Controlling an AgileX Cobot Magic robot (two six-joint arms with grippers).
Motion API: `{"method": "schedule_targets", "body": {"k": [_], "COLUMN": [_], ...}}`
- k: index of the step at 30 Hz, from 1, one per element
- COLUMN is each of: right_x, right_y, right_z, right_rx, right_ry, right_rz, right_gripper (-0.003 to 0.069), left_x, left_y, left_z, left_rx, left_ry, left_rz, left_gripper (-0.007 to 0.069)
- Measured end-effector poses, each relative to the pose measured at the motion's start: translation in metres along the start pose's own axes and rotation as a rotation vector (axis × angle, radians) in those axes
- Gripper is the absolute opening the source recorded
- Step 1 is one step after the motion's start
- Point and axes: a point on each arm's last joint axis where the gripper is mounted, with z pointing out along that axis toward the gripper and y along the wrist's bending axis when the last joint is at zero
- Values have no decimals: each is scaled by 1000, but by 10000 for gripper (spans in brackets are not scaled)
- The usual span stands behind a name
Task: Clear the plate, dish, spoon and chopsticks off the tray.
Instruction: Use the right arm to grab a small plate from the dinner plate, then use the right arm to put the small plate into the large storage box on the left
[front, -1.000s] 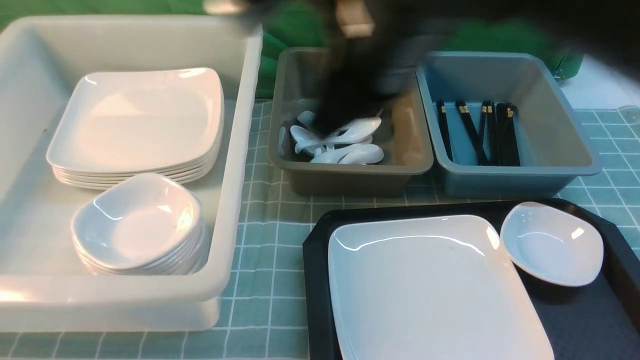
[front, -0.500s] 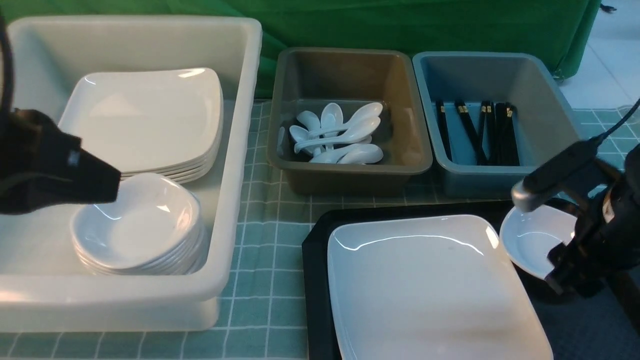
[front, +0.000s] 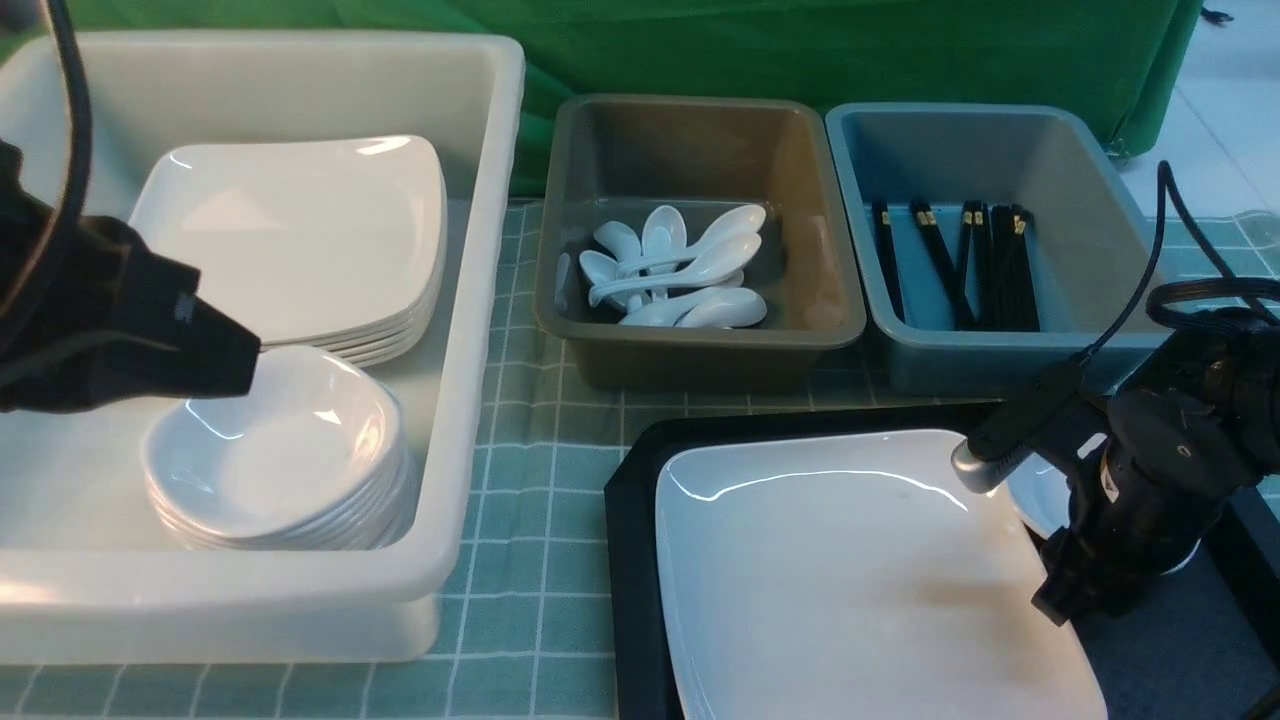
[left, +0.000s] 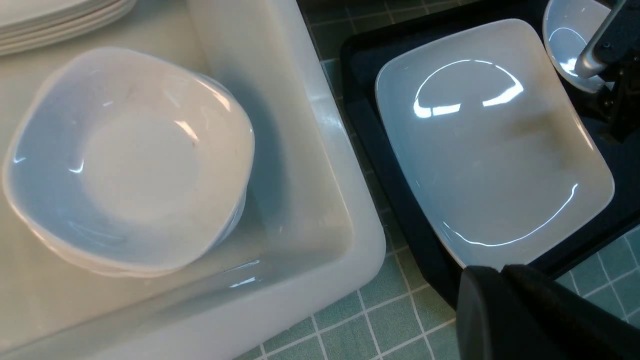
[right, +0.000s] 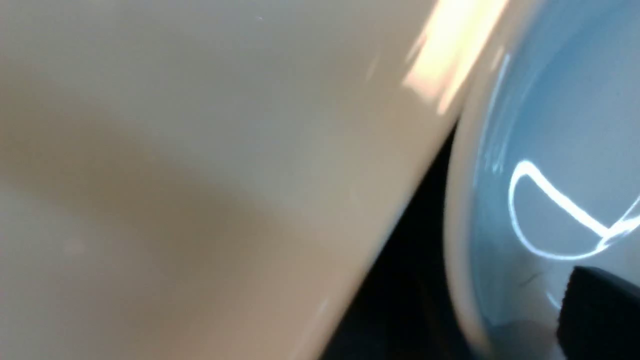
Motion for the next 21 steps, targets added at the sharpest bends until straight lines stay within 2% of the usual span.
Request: {"method": "schedule_targets", "body": {"k": [3, 8, 12, 16, 18, 21], "right_x": [0, 7, 21, 23, 13, -2], "right_y": [-2, -8, -14, -20, -25, -23], "right_z": [-3, -26, -66, -125, -170, -203], "right_rx": [13, 42, 26, -47, -127, -198], "right_ry": [-7, -18, -84, -308, -507, -654], "right_rz": [0, 35, 152, 247, 253, 199], "right_gripper": [159, 97, 60, 60, 60, 60], "left_x": [0, -1, -1, -1, -1, 0], "left_y": [0, 0, 1, 4, 8, 12], "left_z": [0, 0, 0, 0, -1, -5], "left_rx": [0, -3, -10, -48, -91, -144], "left_ry": [-3, -14, -15, -11, -10, -29], "left_rz": [0, 3, 5, -11, -26, -42], "left_gripper": [10, 10, 10, 10, 10, 10]}}
